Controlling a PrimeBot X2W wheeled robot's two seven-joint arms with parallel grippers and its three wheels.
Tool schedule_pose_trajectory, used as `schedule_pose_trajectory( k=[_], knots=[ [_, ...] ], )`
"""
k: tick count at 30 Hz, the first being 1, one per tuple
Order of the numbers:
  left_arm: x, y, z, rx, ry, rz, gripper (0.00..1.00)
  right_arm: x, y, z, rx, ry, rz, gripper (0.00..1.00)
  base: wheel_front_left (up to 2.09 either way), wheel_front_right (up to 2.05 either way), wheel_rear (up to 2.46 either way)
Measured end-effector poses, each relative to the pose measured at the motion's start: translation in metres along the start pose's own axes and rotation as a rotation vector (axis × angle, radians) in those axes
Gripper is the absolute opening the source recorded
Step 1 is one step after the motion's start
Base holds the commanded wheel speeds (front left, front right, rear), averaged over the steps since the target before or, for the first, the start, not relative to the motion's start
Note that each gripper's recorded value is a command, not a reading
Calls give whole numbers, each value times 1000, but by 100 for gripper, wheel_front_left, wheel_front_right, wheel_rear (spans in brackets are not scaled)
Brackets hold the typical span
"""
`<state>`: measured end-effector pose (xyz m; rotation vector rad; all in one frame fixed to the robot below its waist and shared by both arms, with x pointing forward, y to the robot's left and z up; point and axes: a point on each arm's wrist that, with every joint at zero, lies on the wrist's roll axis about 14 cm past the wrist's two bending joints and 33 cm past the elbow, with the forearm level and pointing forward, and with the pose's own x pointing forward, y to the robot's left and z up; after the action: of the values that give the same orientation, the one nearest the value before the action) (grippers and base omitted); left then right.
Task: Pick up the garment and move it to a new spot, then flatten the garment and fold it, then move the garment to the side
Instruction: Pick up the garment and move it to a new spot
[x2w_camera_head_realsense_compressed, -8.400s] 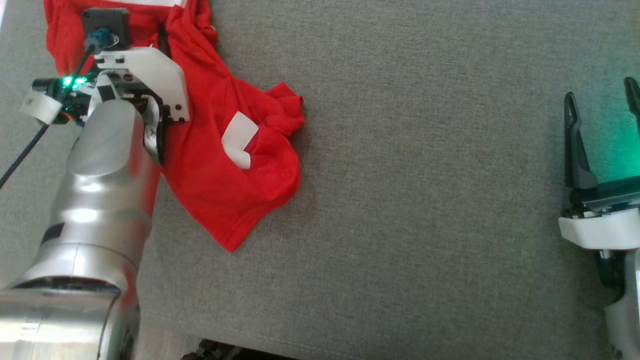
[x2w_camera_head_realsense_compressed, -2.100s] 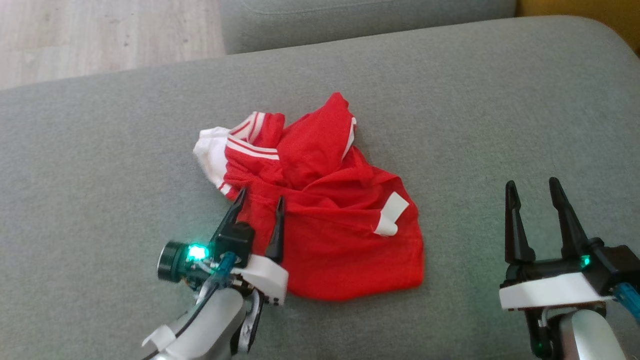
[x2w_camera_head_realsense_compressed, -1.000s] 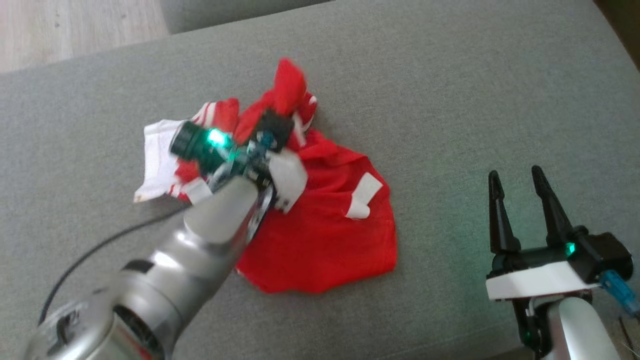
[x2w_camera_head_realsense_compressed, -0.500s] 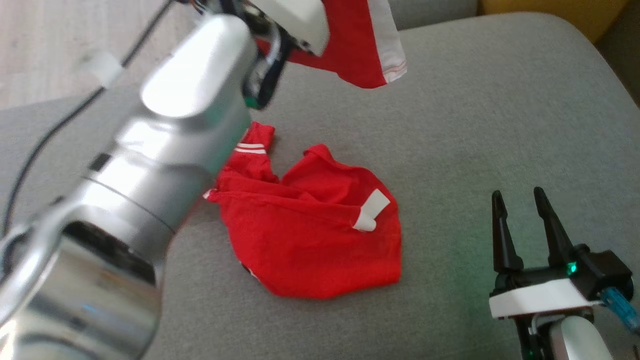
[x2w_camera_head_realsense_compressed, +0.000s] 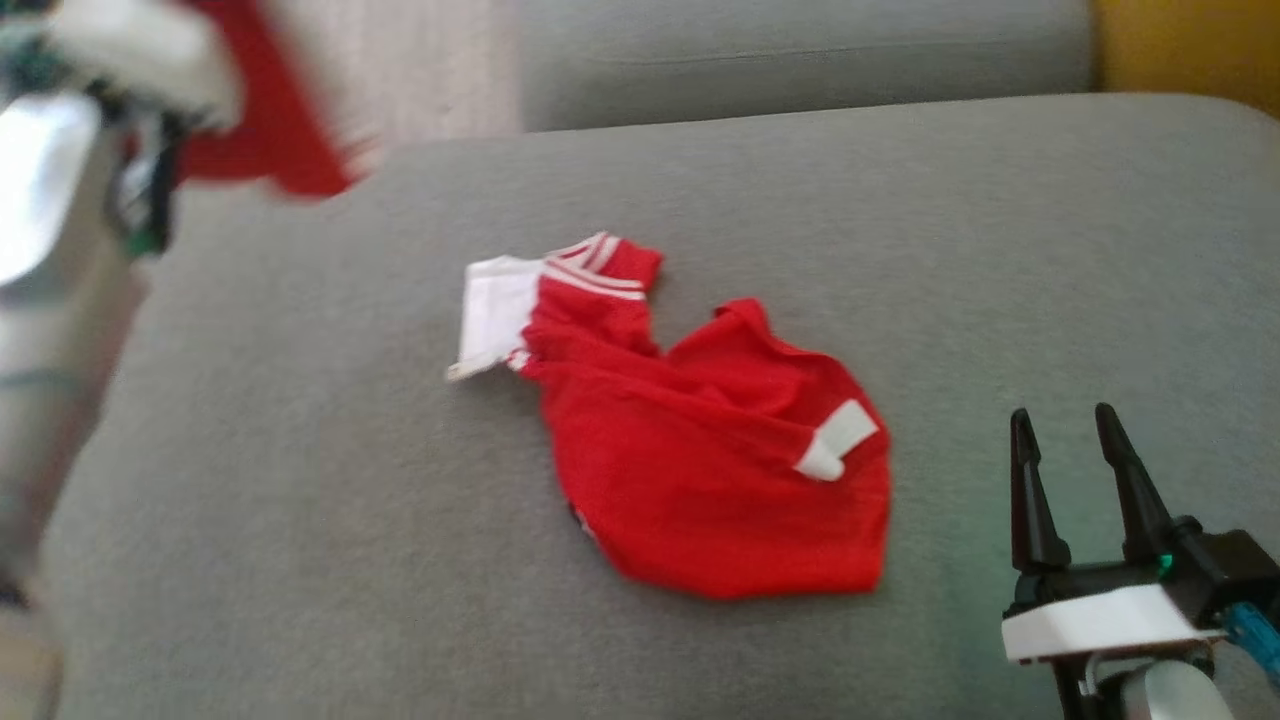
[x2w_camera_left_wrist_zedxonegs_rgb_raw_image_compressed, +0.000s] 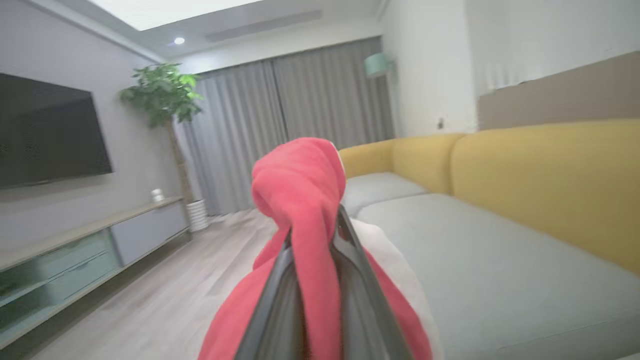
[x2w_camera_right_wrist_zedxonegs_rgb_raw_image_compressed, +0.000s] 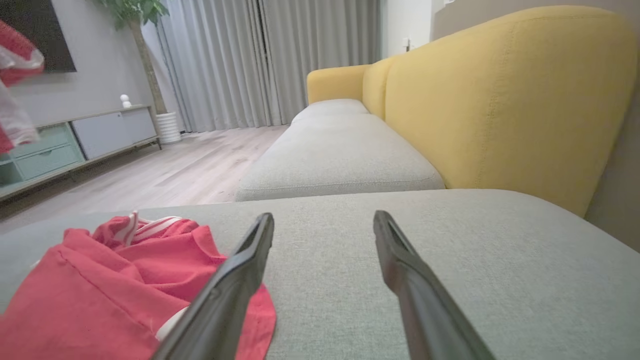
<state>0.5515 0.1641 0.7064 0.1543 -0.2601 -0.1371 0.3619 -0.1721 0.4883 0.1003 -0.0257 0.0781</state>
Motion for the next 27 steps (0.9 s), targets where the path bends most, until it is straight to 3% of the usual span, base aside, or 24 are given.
schedule_pose_trajectory(
  k=[5,7,9,15,19,20,21,27],
  knots=[
    [-50,97,-61,79,147,237,0,16,23,-9,-24,24,79,100,0,0,0],
    [-68,122,-85,131,207,295,0,24,31,-15,-35,37,107,100,0,0,0],
    [-96,140,-128,104,308,374,0,39,42,-24,-49,55,147,100,0,0,0],
    [-161,147,-217,23,533,463,0,64,61,-41,-50,80,207,100,0,0,0],
    [-182,144,-245,-25,605,483,0,69,63,-52,-43,102,216,100,0,0,0],
    [-182,142,-247,-36,607,480,40,69,63,-52,-44,103,214,100,0,0,0],
    [-181,141,-248,-41,604,479,100,69,62,-51,-45,101,211,100,0,0,0],
    [-152,123,-211,-45,462,400,100,61,52,-31,-63,56,181,100,0,0,0]
  ],
)
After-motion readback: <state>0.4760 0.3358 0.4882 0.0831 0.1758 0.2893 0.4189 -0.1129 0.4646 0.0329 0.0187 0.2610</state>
